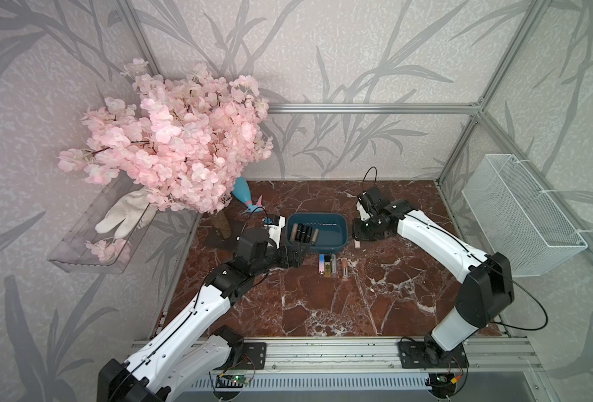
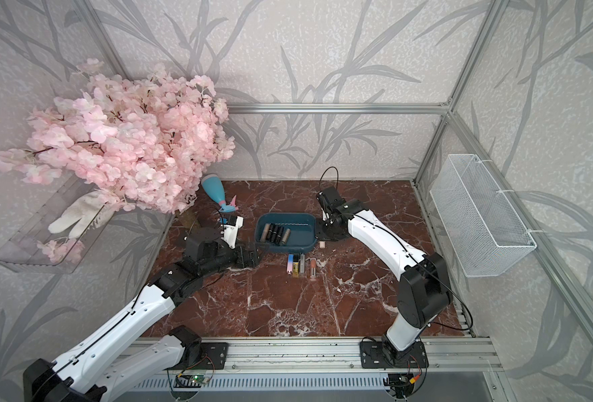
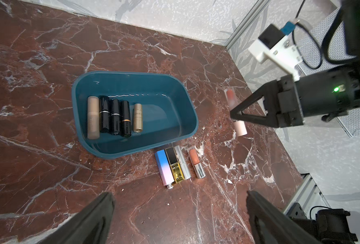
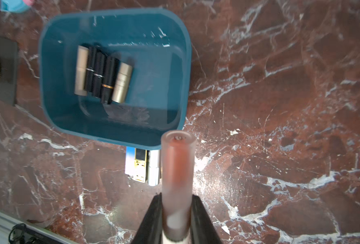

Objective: Put the lipstick into the storage box
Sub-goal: Pick up the lipstick at the center of the board, then place the lipstick in the storage box.

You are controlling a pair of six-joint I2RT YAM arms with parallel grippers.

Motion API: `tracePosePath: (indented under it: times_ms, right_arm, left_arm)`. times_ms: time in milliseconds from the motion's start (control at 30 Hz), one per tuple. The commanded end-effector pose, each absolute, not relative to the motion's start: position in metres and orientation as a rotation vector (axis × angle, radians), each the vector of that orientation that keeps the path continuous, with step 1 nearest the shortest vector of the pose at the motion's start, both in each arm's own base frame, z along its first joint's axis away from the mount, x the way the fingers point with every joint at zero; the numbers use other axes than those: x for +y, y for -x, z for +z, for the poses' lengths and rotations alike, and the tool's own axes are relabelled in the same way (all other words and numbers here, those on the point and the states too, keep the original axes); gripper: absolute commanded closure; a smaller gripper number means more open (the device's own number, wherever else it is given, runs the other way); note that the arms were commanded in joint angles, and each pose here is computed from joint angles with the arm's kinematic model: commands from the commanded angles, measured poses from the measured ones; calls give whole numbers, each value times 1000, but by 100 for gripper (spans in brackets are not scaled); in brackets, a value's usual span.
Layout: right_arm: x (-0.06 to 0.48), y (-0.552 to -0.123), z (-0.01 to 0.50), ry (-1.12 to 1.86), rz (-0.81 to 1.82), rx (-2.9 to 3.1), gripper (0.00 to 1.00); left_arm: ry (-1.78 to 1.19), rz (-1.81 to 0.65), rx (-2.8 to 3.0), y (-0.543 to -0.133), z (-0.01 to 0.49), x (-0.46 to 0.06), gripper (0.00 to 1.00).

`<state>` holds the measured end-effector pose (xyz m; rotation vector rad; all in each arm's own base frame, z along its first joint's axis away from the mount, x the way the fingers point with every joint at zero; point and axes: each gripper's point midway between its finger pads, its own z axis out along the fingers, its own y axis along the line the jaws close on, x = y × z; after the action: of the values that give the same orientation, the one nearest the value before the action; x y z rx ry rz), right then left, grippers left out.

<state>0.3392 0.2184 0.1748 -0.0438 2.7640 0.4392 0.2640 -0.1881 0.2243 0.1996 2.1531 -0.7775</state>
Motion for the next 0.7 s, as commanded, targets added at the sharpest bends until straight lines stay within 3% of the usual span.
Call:
tracePosePath:
  times_ms: [0, 333, 667]
  right_arm:
    - [226, -341, 194, 79, 494, 2771, 79]
    - [290, -374, 206, 191, 912, 2718, 80]
    - [314, -406, 163, 95, 992, 2721, 82]
  left_arm:
    - [-192, -783, 2098, -265, 249, -185, 0]
    - [-59, -812, 2141, -271, 242, -183, 0]
    - [-125, -792, 2138, -269, 244, -185, 0]
